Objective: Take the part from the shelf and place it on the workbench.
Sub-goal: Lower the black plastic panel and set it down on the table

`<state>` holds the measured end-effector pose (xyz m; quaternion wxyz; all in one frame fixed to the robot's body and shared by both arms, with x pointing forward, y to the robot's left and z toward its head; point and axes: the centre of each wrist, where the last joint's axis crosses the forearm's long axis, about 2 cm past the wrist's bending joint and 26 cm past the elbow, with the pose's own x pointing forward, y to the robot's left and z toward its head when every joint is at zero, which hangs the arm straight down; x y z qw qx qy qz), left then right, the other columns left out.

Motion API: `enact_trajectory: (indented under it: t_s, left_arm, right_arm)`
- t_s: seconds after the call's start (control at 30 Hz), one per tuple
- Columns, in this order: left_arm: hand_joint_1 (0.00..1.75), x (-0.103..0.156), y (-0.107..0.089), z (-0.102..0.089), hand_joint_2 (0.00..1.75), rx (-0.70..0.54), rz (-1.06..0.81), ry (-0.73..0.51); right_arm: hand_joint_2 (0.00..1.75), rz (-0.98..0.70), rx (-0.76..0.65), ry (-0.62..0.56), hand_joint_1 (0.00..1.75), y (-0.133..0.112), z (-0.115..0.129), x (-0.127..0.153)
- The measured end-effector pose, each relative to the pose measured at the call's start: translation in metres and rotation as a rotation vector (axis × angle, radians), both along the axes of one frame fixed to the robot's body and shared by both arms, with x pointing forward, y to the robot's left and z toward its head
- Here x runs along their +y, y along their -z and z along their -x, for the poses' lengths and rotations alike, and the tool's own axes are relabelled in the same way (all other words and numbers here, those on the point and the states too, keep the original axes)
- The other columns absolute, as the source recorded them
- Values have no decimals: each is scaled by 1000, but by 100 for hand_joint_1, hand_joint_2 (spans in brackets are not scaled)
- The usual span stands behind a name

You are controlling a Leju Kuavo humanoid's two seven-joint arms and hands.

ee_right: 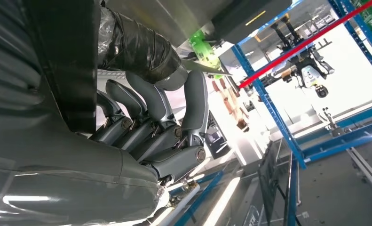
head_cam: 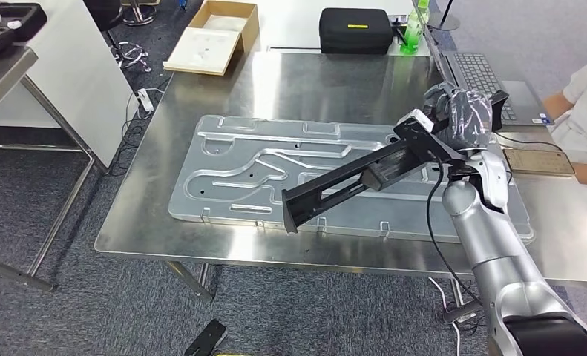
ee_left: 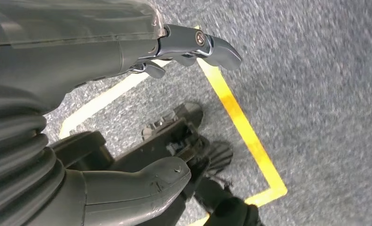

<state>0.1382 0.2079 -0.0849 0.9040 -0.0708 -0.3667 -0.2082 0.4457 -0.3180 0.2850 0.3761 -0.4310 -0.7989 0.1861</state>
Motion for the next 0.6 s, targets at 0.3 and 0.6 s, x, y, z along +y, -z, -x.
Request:
enact_trajectory:
  t_s: [0.3, 0.6]
  left_arm:
    - [0, 0, 0, 0, 175, -6, 9, 4]
    - [0, -1, 0, -1, 131, -27, -11, 32]
  right_arm:
    - [175, -4, -1, 7, 175, 1, 0, -2]
    - [0, -35, 10, 55, 0, 3, -1, -17]
